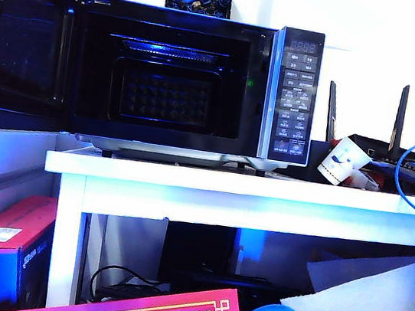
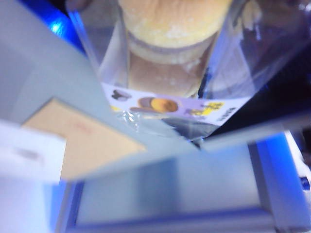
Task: Open the microwave door, place the box of snacks from the top of the microwave inside, then close the microwave door.
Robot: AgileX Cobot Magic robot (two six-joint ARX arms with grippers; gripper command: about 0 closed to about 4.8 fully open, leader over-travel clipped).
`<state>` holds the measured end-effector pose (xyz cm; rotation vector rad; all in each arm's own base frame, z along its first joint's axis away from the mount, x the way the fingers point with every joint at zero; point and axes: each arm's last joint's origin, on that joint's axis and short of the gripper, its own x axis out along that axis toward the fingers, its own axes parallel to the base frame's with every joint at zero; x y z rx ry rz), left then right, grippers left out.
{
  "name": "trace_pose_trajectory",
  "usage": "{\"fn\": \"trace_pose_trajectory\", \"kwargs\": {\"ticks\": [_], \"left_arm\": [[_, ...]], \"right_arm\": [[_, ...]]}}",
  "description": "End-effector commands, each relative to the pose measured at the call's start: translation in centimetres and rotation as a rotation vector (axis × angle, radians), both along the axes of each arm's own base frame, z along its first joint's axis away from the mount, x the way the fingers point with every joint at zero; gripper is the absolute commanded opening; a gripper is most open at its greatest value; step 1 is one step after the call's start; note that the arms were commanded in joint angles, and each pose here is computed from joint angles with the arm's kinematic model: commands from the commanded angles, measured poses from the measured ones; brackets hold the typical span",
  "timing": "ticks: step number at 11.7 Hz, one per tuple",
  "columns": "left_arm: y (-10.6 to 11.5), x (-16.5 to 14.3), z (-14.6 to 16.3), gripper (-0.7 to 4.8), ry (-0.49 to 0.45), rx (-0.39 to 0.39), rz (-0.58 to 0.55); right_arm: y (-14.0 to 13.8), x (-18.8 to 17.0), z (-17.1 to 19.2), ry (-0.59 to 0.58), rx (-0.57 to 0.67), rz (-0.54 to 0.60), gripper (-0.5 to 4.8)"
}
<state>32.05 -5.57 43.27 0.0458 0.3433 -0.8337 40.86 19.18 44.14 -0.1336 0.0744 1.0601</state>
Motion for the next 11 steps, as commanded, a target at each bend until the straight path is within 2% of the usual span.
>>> {"fn": "trace_pose_trajectory", "kwargs": {"ticks": [1,11], "left_arm": [[0.0,-0.1,0.3,-0.05,-0.020,-0.005,-0.008],[0.0,-0.1,0.3,-0.05,-0.022,-0.005,-0.008]], "right_arm": [[0.7,1.2,-1.5,0.005,-0.007,0.027,2.73],[3.0,6.1,-9.1,0.055,-0.037,0.026,2.73]]}}
